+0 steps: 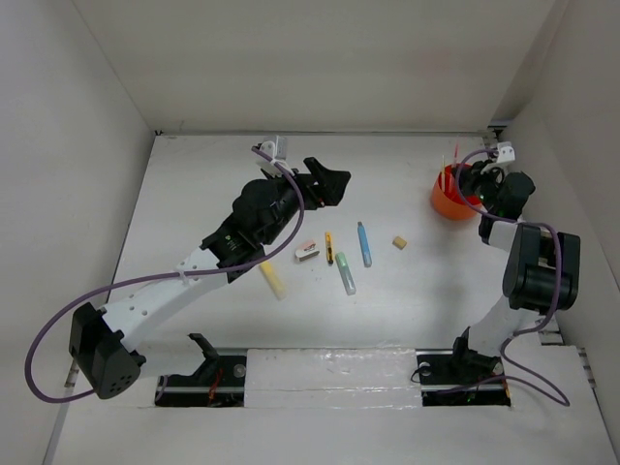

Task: Sort the stationery into containers
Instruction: Place the pen in the storage box.

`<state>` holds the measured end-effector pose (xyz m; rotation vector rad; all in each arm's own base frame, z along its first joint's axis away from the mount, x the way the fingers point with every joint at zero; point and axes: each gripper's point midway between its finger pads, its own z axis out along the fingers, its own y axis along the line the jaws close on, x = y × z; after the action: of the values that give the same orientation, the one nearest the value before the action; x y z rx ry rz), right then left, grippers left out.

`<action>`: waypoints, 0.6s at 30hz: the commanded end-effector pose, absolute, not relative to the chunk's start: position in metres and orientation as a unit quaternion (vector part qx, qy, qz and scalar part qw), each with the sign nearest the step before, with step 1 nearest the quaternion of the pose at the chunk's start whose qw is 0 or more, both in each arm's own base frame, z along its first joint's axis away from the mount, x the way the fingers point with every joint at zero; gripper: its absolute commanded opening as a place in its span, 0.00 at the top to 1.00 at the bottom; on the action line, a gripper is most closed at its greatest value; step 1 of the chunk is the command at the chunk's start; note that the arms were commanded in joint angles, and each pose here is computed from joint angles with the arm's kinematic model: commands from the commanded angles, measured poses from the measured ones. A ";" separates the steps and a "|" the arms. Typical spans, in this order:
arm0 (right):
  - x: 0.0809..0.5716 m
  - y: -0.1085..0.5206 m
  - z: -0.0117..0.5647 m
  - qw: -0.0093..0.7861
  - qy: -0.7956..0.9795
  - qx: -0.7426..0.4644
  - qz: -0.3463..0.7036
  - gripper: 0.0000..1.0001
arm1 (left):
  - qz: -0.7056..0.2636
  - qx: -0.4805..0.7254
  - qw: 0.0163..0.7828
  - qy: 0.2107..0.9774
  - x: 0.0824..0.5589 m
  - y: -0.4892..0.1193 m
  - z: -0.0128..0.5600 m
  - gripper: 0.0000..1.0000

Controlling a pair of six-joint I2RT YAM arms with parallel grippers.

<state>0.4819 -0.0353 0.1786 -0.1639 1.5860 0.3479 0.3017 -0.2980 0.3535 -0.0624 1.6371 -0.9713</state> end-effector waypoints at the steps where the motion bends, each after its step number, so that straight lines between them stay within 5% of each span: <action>1: 0.485 -0.030 0.200 0.709 0.680 -0.091 0.164 1.00 | -0.437 -0.017 0.594 0.675 0.297 -0.299 0.373 0.00; 18: 0.482 -0.029 0.168 0.674 0.720 -0.048 0.160 0.92 | -0.437 -0.021 0.598 0.671 0.296 -0.296 0.375 0.00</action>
<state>0.4817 -0.0296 0.1642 -0.1164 1.6317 0.3705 0.3003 -0.3001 0.3557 -0.0520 1.6285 -0.9868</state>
